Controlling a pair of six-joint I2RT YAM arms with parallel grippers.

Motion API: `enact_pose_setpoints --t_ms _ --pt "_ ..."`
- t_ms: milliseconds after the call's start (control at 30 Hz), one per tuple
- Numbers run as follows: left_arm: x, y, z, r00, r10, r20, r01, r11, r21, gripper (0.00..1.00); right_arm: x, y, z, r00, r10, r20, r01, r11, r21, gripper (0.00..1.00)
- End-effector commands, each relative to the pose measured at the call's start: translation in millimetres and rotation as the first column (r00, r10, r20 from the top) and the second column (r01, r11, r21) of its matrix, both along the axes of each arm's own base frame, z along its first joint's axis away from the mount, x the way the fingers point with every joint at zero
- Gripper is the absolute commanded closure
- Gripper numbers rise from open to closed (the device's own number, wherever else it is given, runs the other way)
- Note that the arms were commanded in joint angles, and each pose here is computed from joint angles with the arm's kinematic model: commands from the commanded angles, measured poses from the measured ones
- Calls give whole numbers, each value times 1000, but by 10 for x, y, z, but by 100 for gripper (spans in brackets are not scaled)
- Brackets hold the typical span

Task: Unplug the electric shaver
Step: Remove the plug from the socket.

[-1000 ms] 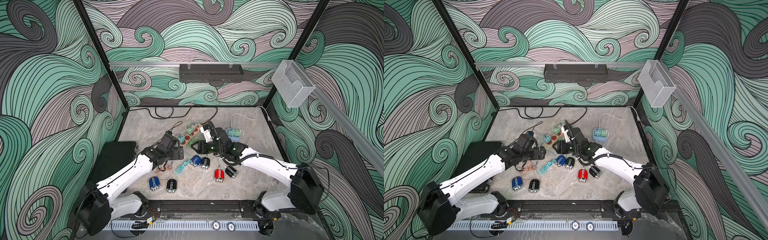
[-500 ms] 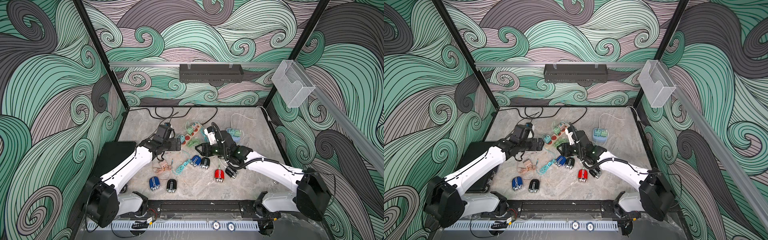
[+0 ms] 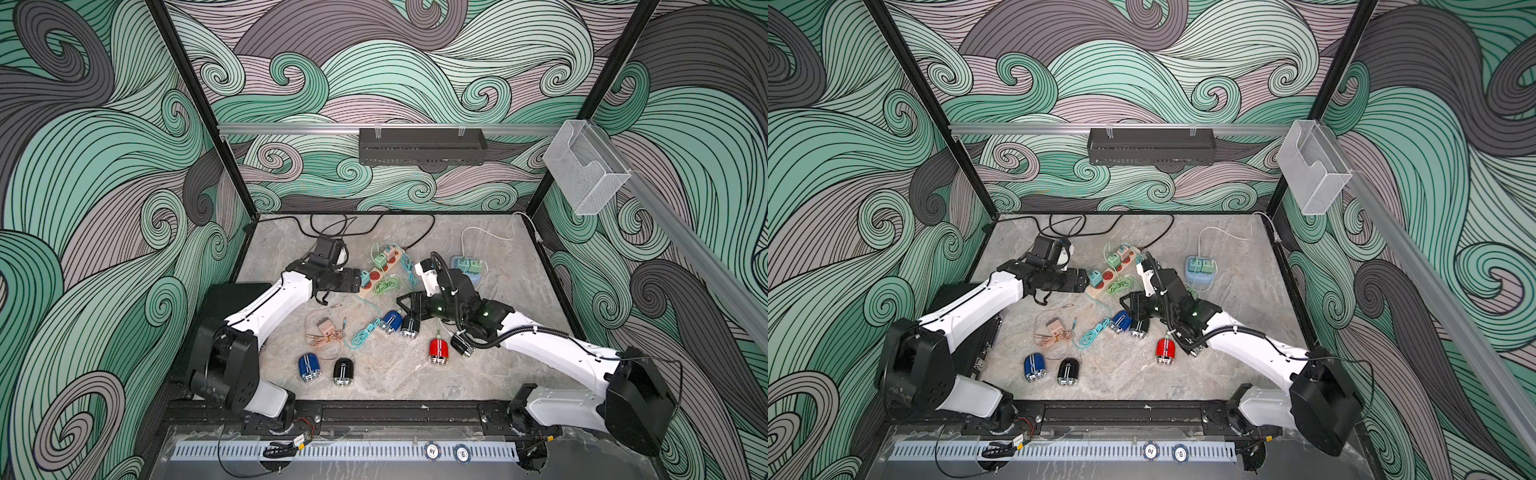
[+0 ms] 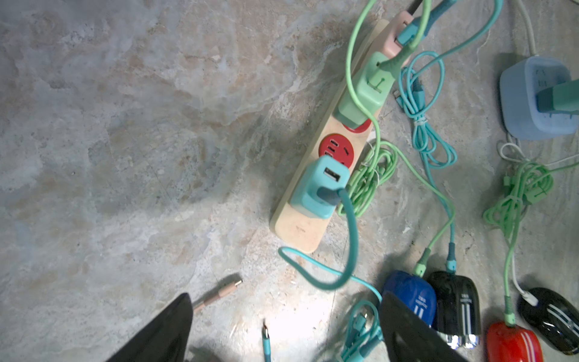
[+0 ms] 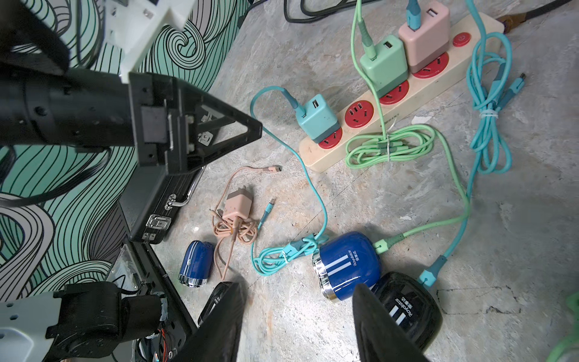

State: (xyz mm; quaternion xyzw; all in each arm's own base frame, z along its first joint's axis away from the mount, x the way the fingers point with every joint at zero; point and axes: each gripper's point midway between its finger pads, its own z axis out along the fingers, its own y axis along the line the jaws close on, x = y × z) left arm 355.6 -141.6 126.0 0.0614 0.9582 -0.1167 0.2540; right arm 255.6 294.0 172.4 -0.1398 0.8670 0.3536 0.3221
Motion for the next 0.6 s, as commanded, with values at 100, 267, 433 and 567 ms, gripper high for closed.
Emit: enact_pose_setpoints --t_ms 100,267,433,567 --pt "168 -203 -26 989 -142 -51 138 988 -63 20 35 -21 43 1000 -12 21 12 1000 -1 44" --pt "304 -341 -126 976 -216 -15 214 973 -88 29 25 -62 2 1000 -18 17 18 1000 -18 45" --pt "380 -392 -251 975 -223 -15 221 971 -89 38 10 -84 -18 1000 -20 14 20 1000 -21 45" --pt "454 -420 -328 974 -225 3 225 973 -44 42 19 -73 -79 1000 -21 4 21 999 -25 46"
